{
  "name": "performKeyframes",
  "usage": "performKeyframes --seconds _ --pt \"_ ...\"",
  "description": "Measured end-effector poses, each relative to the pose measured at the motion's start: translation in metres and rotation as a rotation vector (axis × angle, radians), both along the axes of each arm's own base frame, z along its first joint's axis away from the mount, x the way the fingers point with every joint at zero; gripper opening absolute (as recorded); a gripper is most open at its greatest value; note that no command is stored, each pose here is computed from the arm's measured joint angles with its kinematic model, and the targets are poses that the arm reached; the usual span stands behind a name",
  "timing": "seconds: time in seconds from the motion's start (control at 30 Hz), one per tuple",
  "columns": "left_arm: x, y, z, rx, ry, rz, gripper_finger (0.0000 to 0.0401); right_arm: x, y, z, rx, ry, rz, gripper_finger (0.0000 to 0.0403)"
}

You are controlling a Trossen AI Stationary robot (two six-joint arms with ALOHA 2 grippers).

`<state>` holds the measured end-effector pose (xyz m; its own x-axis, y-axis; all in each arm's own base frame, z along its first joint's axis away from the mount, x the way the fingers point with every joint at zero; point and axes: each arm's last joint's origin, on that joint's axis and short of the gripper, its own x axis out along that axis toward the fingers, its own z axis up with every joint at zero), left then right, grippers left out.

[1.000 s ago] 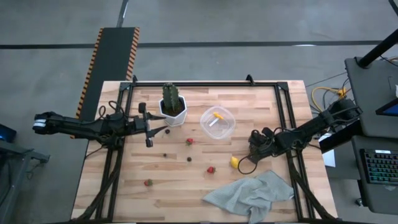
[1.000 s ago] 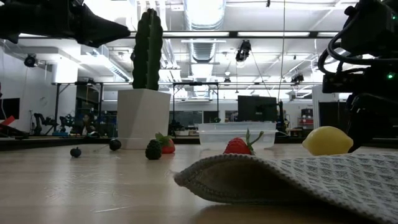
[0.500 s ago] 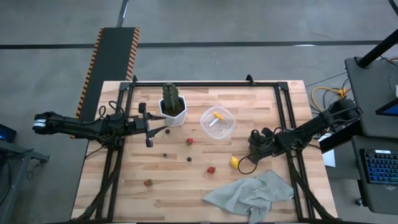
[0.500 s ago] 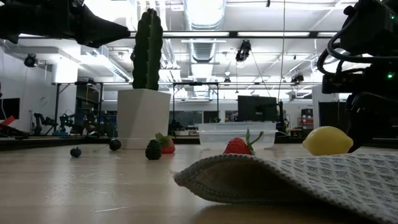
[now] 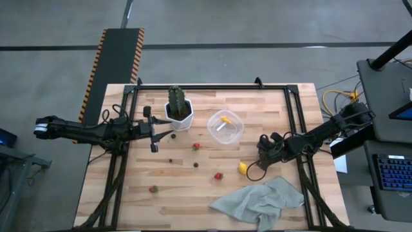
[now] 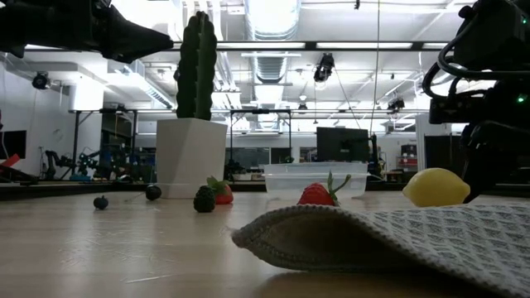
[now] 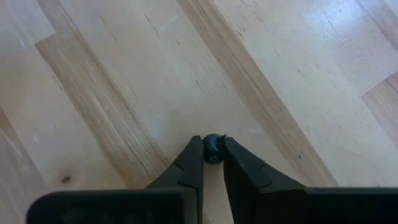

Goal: Pick and placing Produce into tupperware
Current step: Put the right blueberry into the transparent container

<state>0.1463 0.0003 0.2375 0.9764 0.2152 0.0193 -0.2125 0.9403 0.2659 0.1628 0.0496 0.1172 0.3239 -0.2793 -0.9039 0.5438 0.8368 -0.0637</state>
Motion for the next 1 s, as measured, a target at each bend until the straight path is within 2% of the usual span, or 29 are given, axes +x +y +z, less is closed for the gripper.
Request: performKeyframes --seconds 1.0 --pt "0.0 0.0 0.0 0.0 0.001 0.003 0.0151 0.013 0.004 0.017 -0.013 -0.027 0.033 0.0029"
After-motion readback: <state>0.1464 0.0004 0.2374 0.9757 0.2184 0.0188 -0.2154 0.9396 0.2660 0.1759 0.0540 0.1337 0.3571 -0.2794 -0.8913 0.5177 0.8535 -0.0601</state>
